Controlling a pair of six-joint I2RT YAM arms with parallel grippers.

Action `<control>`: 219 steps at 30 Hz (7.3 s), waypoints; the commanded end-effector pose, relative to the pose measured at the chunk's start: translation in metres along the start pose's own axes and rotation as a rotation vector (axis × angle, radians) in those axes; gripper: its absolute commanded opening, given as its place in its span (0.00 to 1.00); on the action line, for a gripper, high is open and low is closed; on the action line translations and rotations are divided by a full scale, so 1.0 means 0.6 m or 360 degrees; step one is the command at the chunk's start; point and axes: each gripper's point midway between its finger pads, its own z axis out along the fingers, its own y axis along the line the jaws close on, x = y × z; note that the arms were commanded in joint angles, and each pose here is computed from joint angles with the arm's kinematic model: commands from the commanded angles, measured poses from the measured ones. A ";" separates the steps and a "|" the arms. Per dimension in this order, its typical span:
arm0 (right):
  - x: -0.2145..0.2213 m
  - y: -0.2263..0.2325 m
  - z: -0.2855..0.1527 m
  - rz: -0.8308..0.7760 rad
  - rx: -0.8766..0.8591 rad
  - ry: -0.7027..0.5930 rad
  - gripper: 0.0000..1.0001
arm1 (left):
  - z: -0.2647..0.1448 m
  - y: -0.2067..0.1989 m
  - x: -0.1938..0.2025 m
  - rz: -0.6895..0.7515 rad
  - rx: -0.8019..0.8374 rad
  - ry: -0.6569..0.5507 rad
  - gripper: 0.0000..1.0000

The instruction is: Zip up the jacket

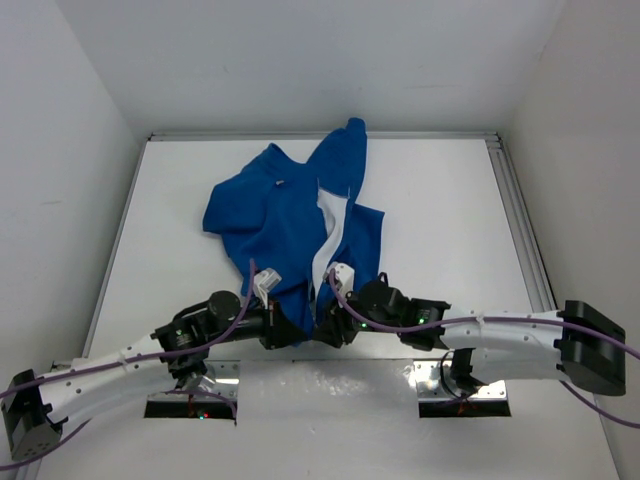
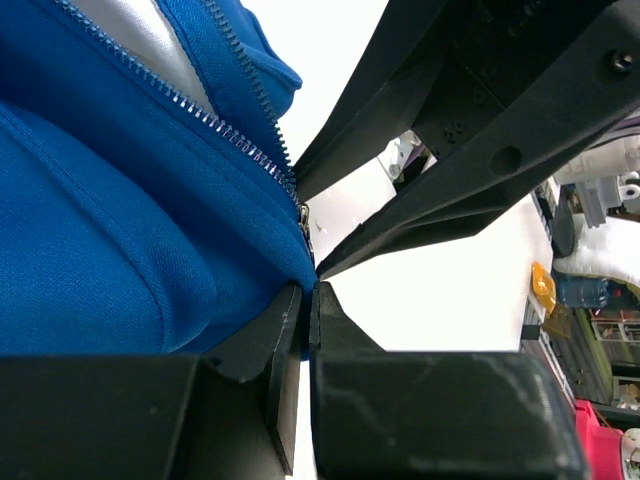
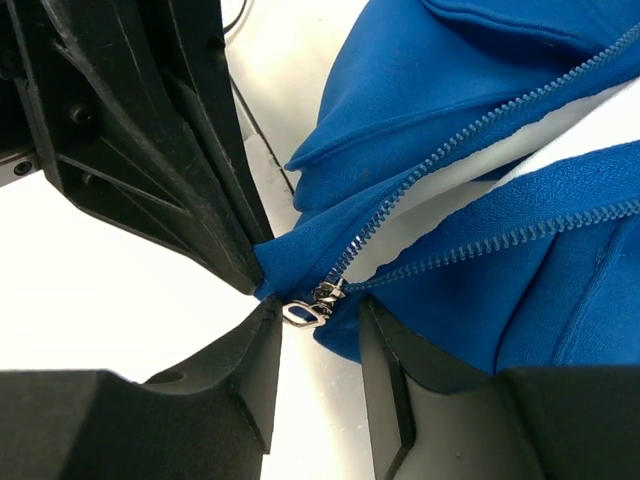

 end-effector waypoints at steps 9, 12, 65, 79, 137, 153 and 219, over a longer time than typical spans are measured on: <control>-0.009 0.024 0.000 0.0074 -0.0113 -0.0066 0.27 | -0.003 -0.038 -0.015 0.0022 0.0143 -0.0040 0.00; -0.007 0.022 0.000 0.0067 -0.0104 -0.0061 0.23 | -0.003 -0.036 -0.013 0.0012 0.0145 -0.0048 0.00; 0.001 0.056 -0.035 -0.1209 0.0638 -0.0107 0.37 | -0.001 -0.042 -0.036 -0.0078 0.0099 -0.0107 0.00; 0.049 0.120 -0.038 -0.1386 0.0538 0.0178 0.37 | -0.002 -0.038 -0.053 -0.0069 0.0029 -0.0155 0.00; -0.301 0.223 -0.128 0.0097 -0.0884 -0.0242 0.74 | -0.004 -0.069 -0.089 -0.0029 0.0136 -0.0285 0.00; -0.137 0.137 -0.105 -0.0516 -0.0247 -0.0063 0.00 | -0.005 -0.073 -0.098 -0.0030 0.0130 -0.0313 0.00; -0.075 0.097 -0.056 -0.1173 0.0514 -0.0053 0.00 | 0.002 -0.049 -0.077 -0.0141 0.0033 -0.0230 0.00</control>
